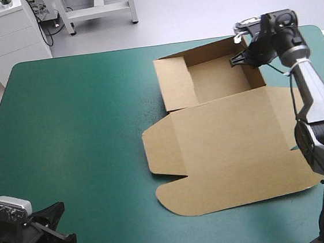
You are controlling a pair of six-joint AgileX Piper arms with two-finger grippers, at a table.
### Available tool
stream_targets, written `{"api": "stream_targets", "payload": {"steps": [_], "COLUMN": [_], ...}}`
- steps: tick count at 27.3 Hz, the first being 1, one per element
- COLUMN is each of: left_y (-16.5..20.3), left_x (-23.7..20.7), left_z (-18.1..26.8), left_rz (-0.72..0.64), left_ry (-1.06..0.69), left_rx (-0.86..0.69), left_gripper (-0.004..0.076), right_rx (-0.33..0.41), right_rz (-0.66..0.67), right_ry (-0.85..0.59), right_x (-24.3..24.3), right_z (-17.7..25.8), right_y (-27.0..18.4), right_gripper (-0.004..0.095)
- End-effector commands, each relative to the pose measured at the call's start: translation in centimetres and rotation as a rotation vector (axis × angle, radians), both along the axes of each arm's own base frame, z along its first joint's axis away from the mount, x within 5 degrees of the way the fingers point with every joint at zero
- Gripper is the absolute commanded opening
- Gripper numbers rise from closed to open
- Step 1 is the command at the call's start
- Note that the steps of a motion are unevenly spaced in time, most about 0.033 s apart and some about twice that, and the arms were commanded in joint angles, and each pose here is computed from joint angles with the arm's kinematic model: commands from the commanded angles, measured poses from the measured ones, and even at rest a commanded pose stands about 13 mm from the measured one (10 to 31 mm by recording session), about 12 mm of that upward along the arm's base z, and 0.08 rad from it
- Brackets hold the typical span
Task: Fold the box
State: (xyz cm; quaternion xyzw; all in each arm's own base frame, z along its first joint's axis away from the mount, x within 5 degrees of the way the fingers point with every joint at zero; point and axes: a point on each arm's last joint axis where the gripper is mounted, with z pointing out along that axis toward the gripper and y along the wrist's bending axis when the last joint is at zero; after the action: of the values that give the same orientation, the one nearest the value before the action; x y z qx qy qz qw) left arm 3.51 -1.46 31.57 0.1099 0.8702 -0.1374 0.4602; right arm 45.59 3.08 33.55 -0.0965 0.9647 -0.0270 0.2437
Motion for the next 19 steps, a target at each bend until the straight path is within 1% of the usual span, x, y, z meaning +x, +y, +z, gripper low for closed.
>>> {"api": "stream_targets", "payload": {"steps": [1,7,8,11,16,18,19], "left_y": [-0.2,-0.1,-0.1,-0.1,-0.1,-0.1,-0.1], "left_x": [0.4,0.4,0.4,0.4,0.4,0.4,0.4], "left_z": [1.1,1.1,1.1,1.1,1.1,1.1,1.1], "left_rz": [0.001,0.005,0.006,0.006,0.007,0.007,0.007], "left_ry": [-0.069,-0.072,-0.073,-0.074,-0.075,-0.075,-0.075], "left_rx": [-0.036,-0.029,-0.027,-0.025,-0.023,-0.023,-0.023], "left_gripper": [-0.0026,-0.0026,-0.0026,-0.0026,-0.0026,-0.0026,-0.0026], "right_rx": [-0.033,-0.040,-0.036,-0.026,0.042,0.064,0.090], "right_rz": [-0.123,-0.299,-0.357,-0.429,-0.510,-0.517,-0.528], "right_ry": [-0.102,-0.097,-0.093,-0.101,-0.144,-0.147,-0.135], "right_x": [-1.4,-2.4,-3.0,-3.9,-5.1,-5.3,-5.4], "right_z": [3.9,3.8,3.6,3.5,3.7,3.4,2.8], "right_y": [-5.4,-13.1,-15.7,-18.8,-22.4,-23.2,-23.9], "right_gripper": [-0.0023,-0.0023,-0.0023,-0.0023,-0.0023,-0.0020,0.0000]}}
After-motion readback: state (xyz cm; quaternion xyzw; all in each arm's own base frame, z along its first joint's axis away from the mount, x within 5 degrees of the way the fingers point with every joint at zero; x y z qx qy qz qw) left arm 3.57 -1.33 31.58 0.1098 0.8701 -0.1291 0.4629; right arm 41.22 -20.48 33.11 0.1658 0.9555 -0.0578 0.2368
